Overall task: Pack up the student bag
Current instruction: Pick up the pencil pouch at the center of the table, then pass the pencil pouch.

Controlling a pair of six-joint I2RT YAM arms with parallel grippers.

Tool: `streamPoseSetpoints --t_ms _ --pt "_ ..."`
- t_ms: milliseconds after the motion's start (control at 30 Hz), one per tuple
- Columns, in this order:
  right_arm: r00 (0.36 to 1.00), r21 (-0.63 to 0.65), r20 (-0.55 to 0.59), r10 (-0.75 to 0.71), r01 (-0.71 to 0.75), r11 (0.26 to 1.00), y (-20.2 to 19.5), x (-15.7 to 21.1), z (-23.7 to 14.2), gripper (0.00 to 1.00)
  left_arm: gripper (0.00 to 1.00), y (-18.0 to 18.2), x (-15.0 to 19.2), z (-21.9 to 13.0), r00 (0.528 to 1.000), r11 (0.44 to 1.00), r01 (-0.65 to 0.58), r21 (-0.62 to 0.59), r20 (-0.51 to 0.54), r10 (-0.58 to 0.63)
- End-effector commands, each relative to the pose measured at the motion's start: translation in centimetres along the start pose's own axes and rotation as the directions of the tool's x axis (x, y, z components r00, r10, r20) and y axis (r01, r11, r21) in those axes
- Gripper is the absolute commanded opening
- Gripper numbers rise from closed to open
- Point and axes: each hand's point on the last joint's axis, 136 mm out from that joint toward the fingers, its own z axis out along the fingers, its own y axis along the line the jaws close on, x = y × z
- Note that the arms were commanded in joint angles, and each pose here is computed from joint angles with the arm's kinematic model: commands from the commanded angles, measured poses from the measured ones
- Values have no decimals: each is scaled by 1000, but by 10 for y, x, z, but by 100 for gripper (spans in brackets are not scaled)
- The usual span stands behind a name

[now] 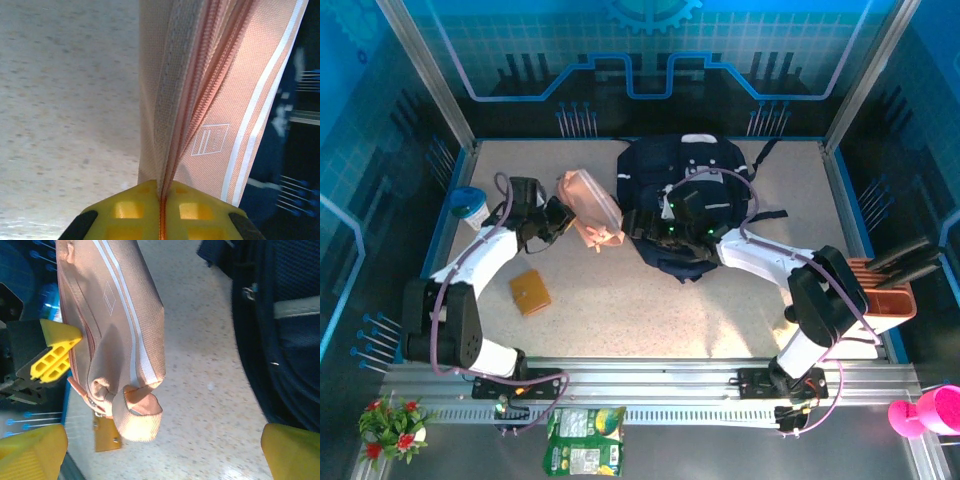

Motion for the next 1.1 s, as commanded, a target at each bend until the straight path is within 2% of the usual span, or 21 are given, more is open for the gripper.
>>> streamPoseSetpoints --t_ms 0,167,400,567,700,900,1000,1067 --pt "993 -214 112 42 -17 977 53 -35 -12 100 9 -34 1 -12 995 981 95 168 -14 -94" --pt "992 -287 117 51 -15 958 69 -42 -7 100 9 -51 0 -19 988 956 154 250 -29 -151" --pt "998 -320 42 54 -37 947 70 -30 13 92 9 -64 2 -23 987 945 161 283 -62 -149" --pt "999 -361 12 53 -45 931 79 -28 22 83 9 -68 3 -25 989 945 148 292 -66 -135" --pt "999 -351 -2 45 -43 935 80 -30 29 71 9 -65 3 -23 990 949 138 283 -58 -127" --pt "998 -358 -25 55 -60 932 80 -28 35 43 12 -64 3 -22 992 952 125 278 -54 -115" --pt "999 -335 -8 48 -48 941 76 -30 33 25 22 -64 4 -24 996 959 83 269 -45 -73" --pt "999 -321 13 36 -30 947 75 -33 27 19 32 -62 4 -24 999 969 39 244 -26 -34"
